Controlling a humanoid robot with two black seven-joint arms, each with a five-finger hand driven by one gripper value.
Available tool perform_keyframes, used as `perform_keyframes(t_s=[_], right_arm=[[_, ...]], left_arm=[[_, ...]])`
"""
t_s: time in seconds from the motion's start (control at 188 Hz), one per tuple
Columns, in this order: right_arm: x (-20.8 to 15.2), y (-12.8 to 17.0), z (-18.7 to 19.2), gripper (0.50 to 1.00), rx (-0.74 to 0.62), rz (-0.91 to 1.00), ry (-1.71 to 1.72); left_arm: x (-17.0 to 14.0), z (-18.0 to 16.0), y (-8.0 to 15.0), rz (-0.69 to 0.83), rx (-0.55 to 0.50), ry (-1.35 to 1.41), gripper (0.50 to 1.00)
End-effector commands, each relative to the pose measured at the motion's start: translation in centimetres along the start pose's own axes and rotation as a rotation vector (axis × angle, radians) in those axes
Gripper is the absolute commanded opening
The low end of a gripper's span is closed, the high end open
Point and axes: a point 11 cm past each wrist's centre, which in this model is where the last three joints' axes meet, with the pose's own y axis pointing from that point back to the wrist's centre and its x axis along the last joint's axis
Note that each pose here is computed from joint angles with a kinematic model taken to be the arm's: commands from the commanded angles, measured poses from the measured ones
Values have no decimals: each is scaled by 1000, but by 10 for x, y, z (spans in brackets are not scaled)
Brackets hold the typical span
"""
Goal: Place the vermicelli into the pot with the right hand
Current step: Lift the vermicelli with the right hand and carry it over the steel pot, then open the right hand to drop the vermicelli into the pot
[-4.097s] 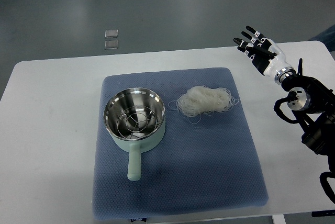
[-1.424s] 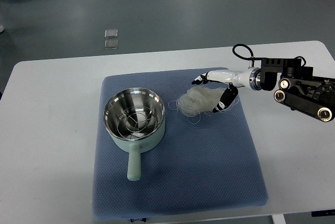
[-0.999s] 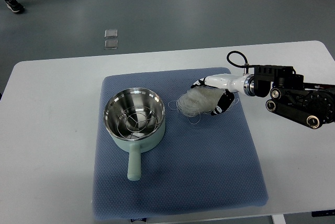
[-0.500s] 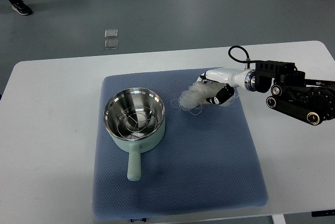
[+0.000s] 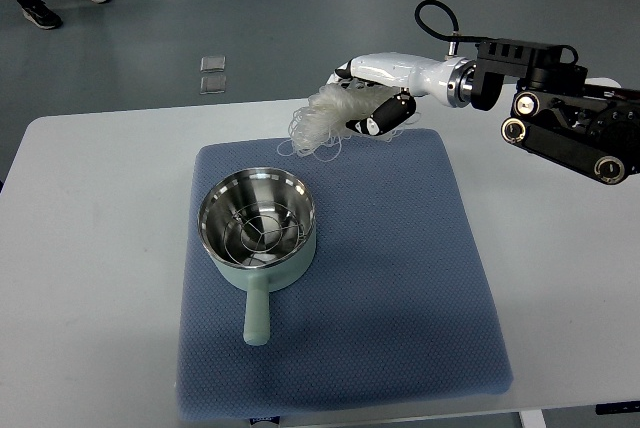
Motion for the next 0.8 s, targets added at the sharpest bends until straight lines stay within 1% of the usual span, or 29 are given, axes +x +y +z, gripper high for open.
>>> perform_keyframes(t_s=[0.0, 0.112, 0.207, 0.351, 0.723, 0.728, 0.733, 0.739, 0.744, 0.749, 0.755, 0.76, 0.776, 0.781, 0.787, 0.792, 0.797], right_arm=[[0, -9, -26, 500, 82, -22, 12], [-3, -17, -60, 500, 184, -58, 27], [-11, -24, -79, 500, 244, -91, 25], [-24, -33, -94, 500, 278, -120, 24], [-48, -35, -77, 500, 233, -160, 21], [-49, -35, -77, 523, 232, -159, 18], [-49, -35, -77, 523, 232, -159, 18], [-50, -35, -77, 551, 232, -160, 17], [-50, -35, -77, 552, 232, -160, 17], [-51, -35, -77, 574, 233, -159, 15], [-51, -35, -77, 574, 233, -159, 15], [-51, -35, -76, 590, 231, -158, 14], [-52, -35, -76, 605, 232, -157, 12], [-52, -35, -76, 619, 232, -157, 11], [-52, -35, -76, 619, 232, -157, 11], [-52, -35, -76, 633, 231, -154, 10], [-52, -35, -76, 633, 231, -154, 10]], left_arm=[[0, 0, 0, 0, 2, 0, 1000], [1, 0, 0, 3, 2, 0, 1000], [0, 0, 0, 0, 0, 0, 1000], [-2, 0, 0, -6, 0, -1, 1000], [-4, 0, 0, -12, 0, -2, 1000], [-4, 0, 0, -12, 0, -2, 1000], [-4, 0, 0, -12, 0, -2, 1000], [-4, 0, 0, -12, 0, -2, 1000], [-4, 0, 0, -12, 0, -2, 1000], [-4, 0, 0, -12, 0, -2, 1000], [-4, 0, 0, -12, 0, -2, 1000], [-4, 0, 0, -12, 0, -2, 1000], [-4, 0, 0, -12, 0, -2, 1000], [-4, 0, 0, -12, 0, -2, 1000], [-4, 0, 0, -12, 0, -2, 1000], [-4, 0, 0, -12, 0, -2, 1000], [-4, 0, 0, -12, 0, -2, 1000]])
